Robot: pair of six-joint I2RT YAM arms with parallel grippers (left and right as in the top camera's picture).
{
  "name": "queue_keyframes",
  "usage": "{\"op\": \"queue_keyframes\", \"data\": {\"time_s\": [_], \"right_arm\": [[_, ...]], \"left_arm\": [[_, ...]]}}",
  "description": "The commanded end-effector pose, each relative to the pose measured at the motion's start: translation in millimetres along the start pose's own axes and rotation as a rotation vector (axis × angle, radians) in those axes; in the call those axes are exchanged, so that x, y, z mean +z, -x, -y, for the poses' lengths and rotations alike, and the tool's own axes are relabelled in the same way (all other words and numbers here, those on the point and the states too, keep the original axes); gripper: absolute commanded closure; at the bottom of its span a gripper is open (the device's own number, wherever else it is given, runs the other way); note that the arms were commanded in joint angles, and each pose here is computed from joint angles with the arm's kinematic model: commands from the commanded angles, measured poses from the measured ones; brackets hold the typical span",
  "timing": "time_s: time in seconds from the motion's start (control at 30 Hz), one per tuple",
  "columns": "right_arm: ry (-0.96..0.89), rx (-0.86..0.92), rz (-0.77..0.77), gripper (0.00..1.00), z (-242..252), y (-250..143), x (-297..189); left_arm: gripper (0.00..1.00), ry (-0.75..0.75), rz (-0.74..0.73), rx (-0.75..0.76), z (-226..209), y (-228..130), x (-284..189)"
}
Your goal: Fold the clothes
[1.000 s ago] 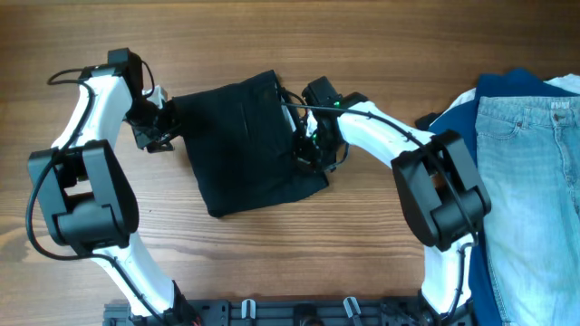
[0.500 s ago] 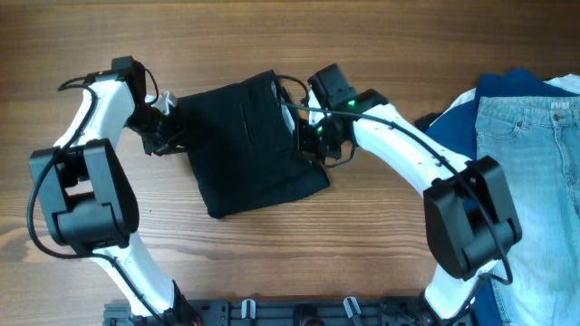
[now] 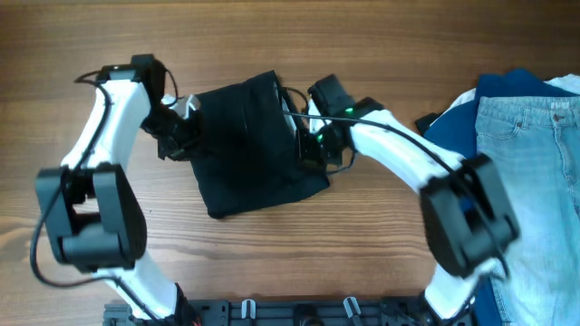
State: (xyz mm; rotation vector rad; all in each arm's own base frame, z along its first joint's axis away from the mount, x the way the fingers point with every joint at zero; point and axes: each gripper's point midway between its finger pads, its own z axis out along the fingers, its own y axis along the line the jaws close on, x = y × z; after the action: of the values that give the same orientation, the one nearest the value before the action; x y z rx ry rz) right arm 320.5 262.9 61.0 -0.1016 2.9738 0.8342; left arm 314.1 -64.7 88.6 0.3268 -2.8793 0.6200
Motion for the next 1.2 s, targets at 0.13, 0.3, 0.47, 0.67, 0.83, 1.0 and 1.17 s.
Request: {"op": "queue_keyframes", "data": {"time_s": [0.13, 0.3, 0.47, 0.67, 0.83, 1.0, 1.17], "right_arm": [[-0.062, -0.038, 0.379, 0.93, -15, 43, -110], [-0.078, 0.05, 0.42, 0.93, 10, 55, -130], [-0.085, 0.064, 0.421, 0.93, 16, 56, -133], [-0.047, -0.004, 0.423, 0.94, 6, 59, -132], [0.032, -0.119, 0.457, 0.95, -22, 81, -106], [0.141, -0.163, 0.464, 0.96, -42, 112, -32], [0.239, -0.12, 0.417, 0.96, -27, 126, 37]], "left_arm": [[0.73, 0.187, -0.03, -0.177, -8, -62, 31], [0.81, 0.208, -0.056, -0.404, -42, -88, 95], [0.96, 0.148, 0.083, -0.554, -71, -63, 114], [0.96, -0.027, 0.475, -0.75, -134, 39, 50], [0.89, -0.065, 0.543, -0.661, -149, 65, -12], [0.69, -0.157, 0.354, -0.555, -112, 36, -1], [0.42, -0.168, 0.198, -0.517, -87, 4, 14]]}}
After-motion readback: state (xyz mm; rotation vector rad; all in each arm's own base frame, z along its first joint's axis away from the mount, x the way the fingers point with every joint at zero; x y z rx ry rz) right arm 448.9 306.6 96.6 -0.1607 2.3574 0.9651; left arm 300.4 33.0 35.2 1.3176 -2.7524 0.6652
